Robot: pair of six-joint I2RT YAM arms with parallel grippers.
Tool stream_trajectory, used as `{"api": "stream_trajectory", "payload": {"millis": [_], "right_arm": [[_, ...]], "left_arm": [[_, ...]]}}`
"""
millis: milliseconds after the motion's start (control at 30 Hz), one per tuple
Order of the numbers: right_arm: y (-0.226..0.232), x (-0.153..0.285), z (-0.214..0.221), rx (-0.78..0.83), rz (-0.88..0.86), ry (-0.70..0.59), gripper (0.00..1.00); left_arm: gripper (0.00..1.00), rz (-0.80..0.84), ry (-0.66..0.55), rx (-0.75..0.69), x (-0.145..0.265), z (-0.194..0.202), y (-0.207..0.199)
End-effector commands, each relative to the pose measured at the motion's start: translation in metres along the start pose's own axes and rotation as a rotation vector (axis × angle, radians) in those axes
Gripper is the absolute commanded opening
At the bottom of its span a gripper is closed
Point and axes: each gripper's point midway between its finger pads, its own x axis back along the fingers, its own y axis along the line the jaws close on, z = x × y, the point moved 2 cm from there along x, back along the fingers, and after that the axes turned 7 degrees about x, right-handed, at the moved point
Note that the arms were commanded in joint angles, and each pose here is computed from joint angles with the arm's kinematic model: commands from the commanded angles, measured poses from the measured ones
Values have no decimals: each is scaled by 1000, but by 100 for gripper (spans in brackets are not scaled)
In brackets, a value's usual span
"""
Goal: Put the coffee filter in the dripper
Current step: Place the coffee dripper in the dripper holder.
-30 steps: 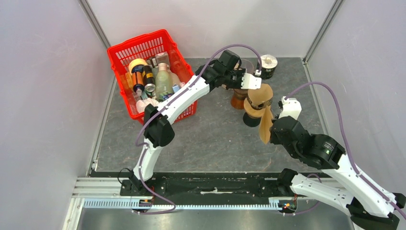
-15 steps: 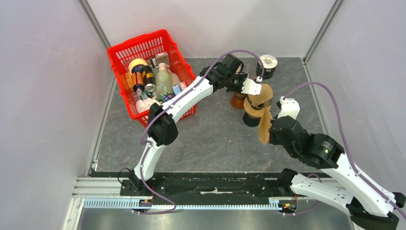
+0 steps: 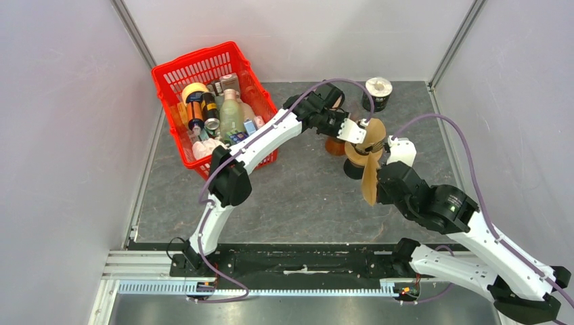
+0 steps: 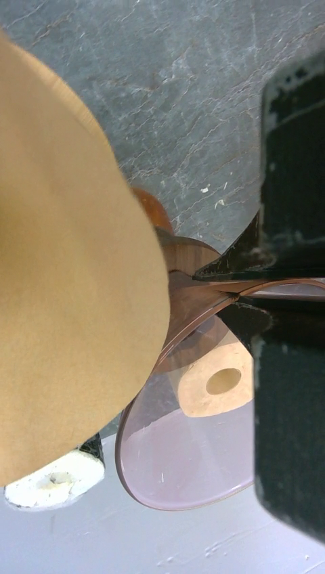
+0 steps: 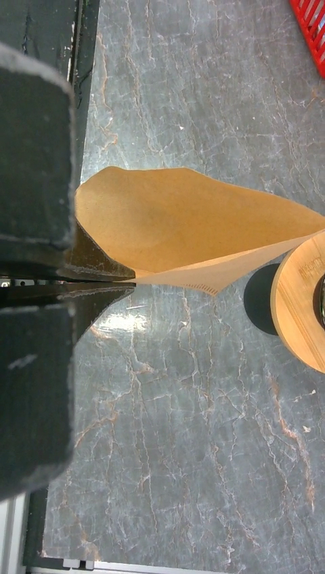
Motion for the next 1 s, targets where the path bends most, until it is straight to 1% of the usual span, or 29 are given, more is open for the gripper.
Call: {"api": "stream_trajectory", "payload": {"millis": [0, 200, 300, 433, 600, 667, 733, 967], "right_arm": [[-5, 7, -6, -18, -1, -30, 0], [-6, 8, -4, -28, -4, -36, 0], [-7, 8, -5, -25, -2, -38, 0], [-9, 8, -6, -22, 11, -47, 0], [-10, 8, -7, -29, 12, -60, 0], [-10, 8, -7, -30, 15, -62, 0], [-11, 8, -6, -32, 12, -61, 0], [-13, 11, -6, -33, 10, -72, 0]], "left_arm": [[2, 110, 41, -29, 24, 4, -27], [2, 163, 65, -21, 33, 6, -39], [2, 228, 110, -9, 44, 15, -56], [2, 254, 157, 21, 54, 23, -72], [2, 320, 126, 33, 64, 20, -94], [2, 364, 124, 37, 63, 19, -106], [2, 394, 150, 44, 61, 23, -116], [2, 509, 196, 95, 40, 38, -160]]}}
